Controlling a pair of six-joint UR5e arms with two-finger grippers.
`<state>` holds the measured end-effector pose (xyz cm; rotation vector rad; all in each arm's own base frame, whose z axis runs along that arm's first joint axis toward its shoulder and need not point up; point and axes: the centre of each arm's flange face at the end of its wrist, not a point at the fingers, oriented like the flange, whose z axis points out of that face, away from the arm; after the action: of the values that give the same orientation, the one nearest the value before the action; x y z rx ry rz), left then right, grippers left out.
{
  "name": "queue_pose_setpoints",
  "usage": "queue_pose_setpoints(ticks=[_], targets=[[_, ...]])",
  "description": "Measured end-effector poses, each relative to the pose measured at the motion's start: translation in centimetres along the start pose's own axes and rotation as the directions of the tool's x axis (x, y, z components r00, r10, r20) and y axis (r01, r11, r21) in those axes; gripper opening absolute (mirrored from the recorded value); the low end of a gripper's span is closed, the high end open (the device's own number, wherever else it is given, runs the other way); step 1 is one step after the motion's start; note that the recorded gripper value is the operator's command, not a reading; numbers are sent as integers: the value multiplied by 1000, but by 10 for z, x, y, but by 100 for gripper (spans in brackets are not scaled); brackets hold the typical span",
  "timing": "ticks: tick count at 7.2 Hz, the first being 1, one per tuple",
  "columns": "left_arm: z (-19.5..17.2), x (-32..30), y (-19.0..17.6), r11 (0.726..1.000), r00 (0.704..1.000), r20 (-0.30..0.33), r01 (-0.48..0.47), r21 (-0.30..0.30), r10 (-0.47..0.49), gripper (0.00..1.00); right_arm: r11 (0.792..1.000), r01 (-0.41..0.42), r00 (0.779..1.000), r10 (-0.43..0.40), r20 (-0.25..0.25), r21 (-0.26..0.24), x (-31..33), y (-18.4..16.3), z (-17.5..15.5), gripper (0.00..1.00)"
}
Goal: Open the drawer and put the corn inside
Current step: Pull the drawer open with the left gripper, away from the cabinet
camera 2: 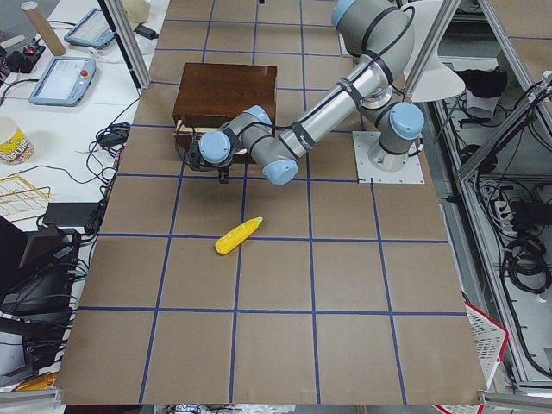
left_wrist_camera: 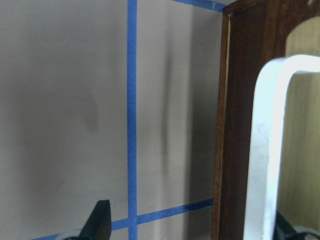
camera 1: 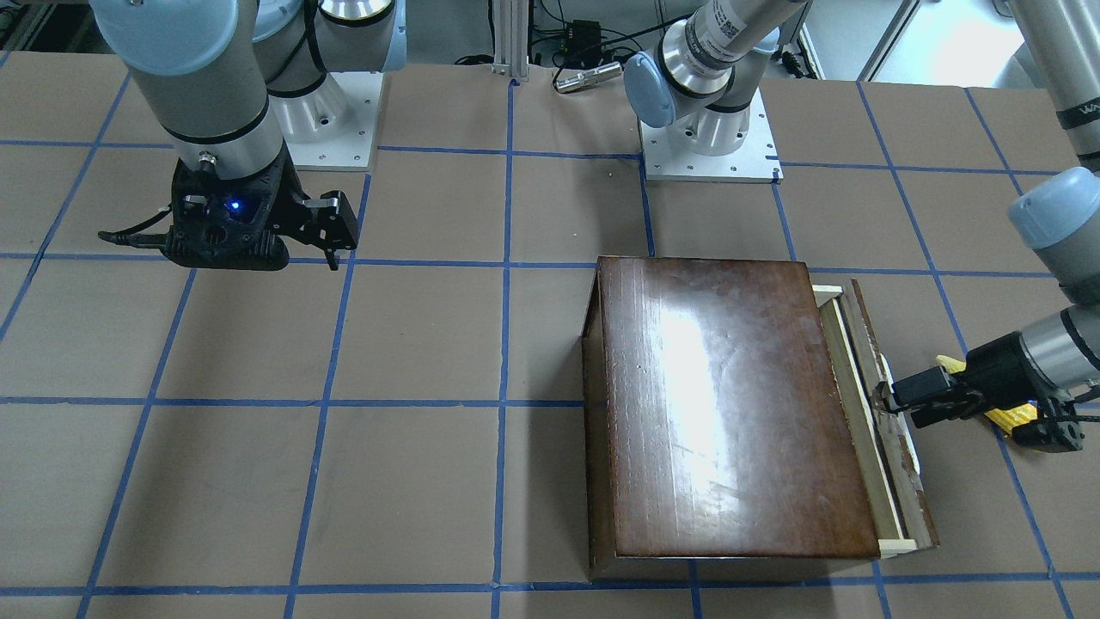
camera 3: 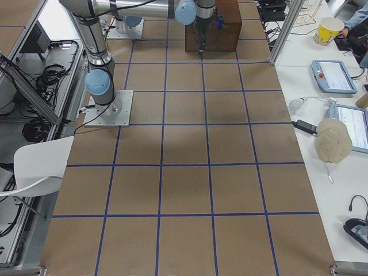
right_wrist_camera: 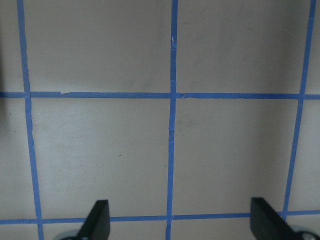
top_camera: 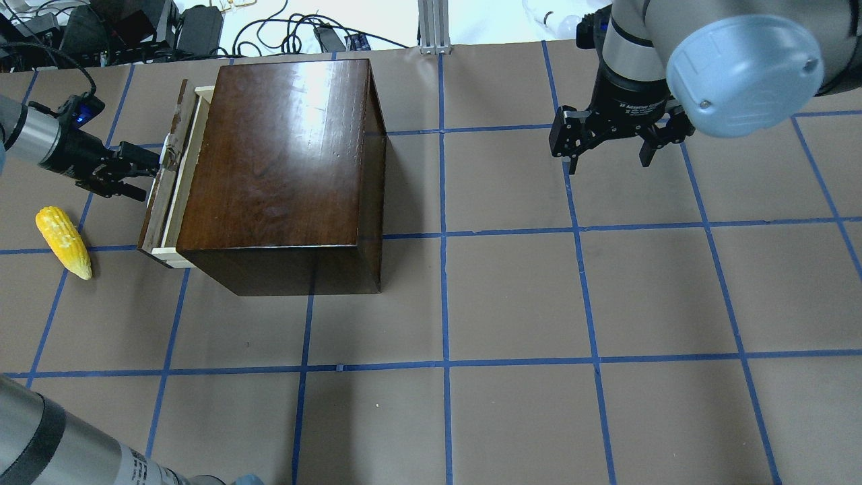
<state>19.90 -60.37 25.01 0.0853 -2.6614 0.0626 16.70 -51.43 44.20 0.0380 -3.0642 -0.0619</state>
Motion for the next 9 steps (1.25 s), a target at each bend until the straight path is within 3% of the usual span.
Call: queue_pose_setpoints(ticks=[5, 9], targets=[[-13, -10, -2, 1000, 999, 53, 6, -5, -6, 100, 1000, 0, 1000, 0, 0, 0, 0, 0, 0, 100], [-17, -19, -1, 999, 998, 60, 33, -2, -33, 100, 1000, 0, 1000, 0, 0, 0, 0, 0, 0, 100]])
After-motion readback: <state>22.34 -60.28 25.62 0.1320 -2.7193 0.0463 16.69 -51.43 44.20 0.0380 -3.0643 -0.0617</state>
